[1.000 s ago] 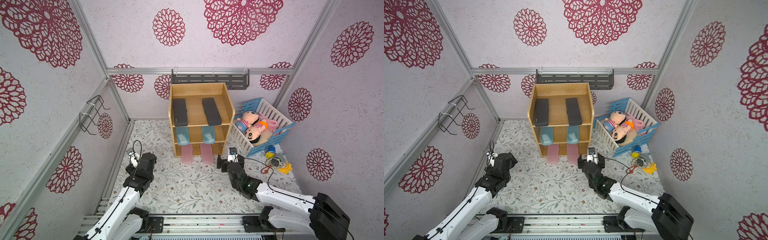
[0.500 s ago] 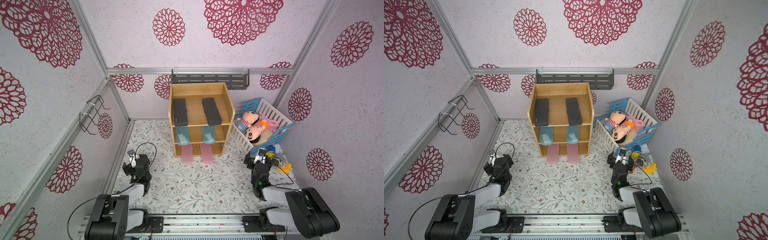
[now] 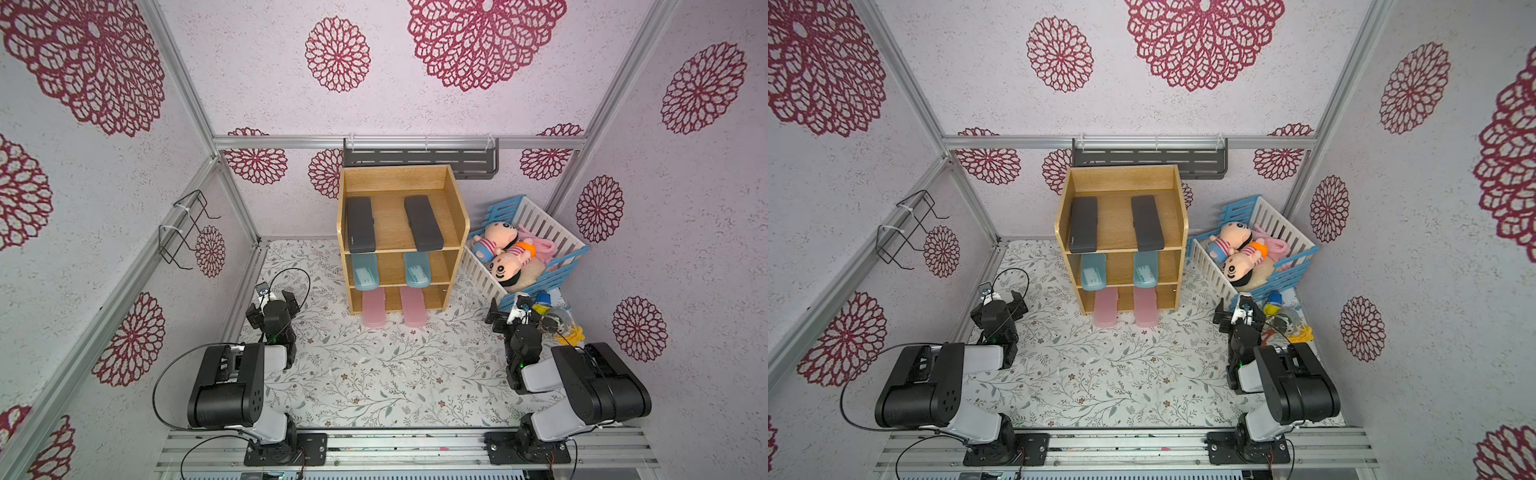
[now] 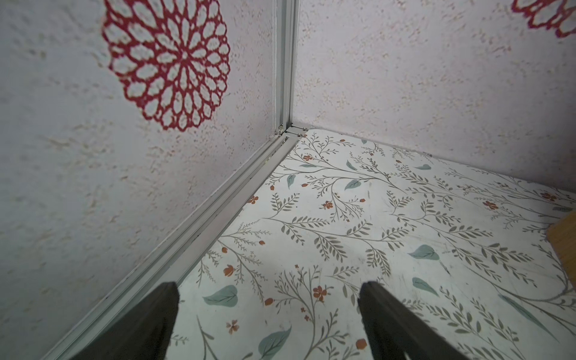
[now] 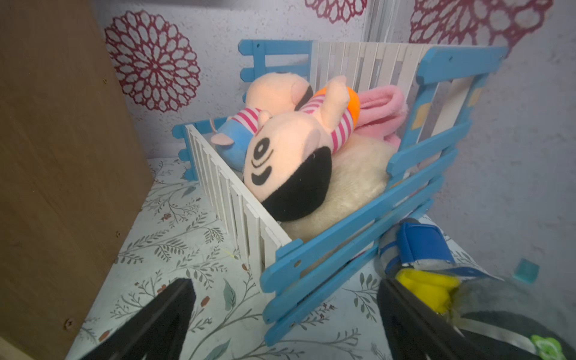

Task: Place the pencil cases on the shelf according to color
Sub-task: Reset both arms

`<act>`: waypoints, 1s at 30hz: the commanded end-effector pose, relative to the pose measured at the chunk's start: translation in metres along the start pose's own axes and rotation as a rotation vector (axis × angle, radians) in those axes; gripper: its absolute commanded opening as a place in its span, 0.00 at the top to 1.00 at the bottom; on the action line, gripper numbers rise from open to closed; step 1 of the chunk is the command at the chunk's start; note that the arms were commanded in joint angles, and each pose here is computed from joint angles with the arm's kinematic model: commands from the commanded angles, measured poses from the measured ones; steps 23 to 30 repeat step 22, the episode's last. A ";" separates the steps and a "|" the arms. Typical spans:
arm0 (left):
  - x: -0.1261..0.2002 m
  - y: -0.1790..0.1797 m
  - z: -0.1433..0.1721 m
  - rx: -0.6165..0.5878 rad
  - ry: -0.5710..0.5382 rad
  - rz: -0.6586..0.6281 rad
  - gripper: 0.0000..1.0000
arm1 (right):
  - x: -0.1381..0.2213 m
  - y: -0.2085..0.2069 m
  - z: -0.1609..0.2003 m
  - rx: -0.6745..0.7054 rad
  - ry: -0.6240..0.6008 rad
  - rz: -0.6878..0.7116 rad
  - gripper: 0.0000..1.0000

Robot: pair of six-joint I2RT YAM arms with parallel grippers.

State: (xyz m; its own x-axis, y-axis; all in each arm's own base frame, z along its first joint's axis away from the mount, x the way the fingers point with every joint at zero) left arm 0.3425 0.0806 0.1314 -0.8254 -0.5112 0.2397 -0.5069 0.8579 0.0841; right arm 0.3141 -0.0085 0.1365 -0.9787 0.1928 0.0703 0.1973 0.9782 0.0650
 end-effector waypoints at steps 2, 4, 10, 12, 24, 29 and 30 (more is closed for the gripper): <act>-0.001 -0.003 -0.004 0.005 -0.018 0.033 0.03 | -0.002 0.006 -0.021 -0.037 -0.092 -0.025 0.01; -0.001 -0.003 -0.004 0.004 -0.023 0.034 0.03 | -0.002 0.007 -0.021 -0.036 -0.091 -0.025 0.01; 0.000 -0.003 -0.004 0.005 -0.028 0.034 0.03 | -0.002 0.007 -0.021 -0.034 -0.097 -0.026 0.01; 0.000 -0.003 -0.004 0.005 -0.029 0.035 0.03 | -0.002 0.007 -0.021 -0.034 -0.096 -0.025 0.01; 0.000 -0.003 -0.004 0.005 -0.028 0.034 0.03 | -0.002 0.007 -0.021 -0.033 -0.093 -0.026 0.01; 0.000 -0.003 -0.004 0.005 -0.028 0.034 0.03 | -0.002 0.007 -0.021 -0.033 -0.093 -0.026 0.01; 0.000 -0.003 -0.004 0.005 -0.028 0.034 0.03 | -0.002 0.007 -0.021 -0.033 -0.093 -0.026 0.01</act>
Point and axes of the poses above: each gripper's point midway between its finger pads, its own x axis back along the fingers, its own y axis along the line the jaws close on, z = x × y, the point moved 5 cm from there along x, back along the fingers, and after that the axes turned 5 degrees about -x, right-handed, at the moved point
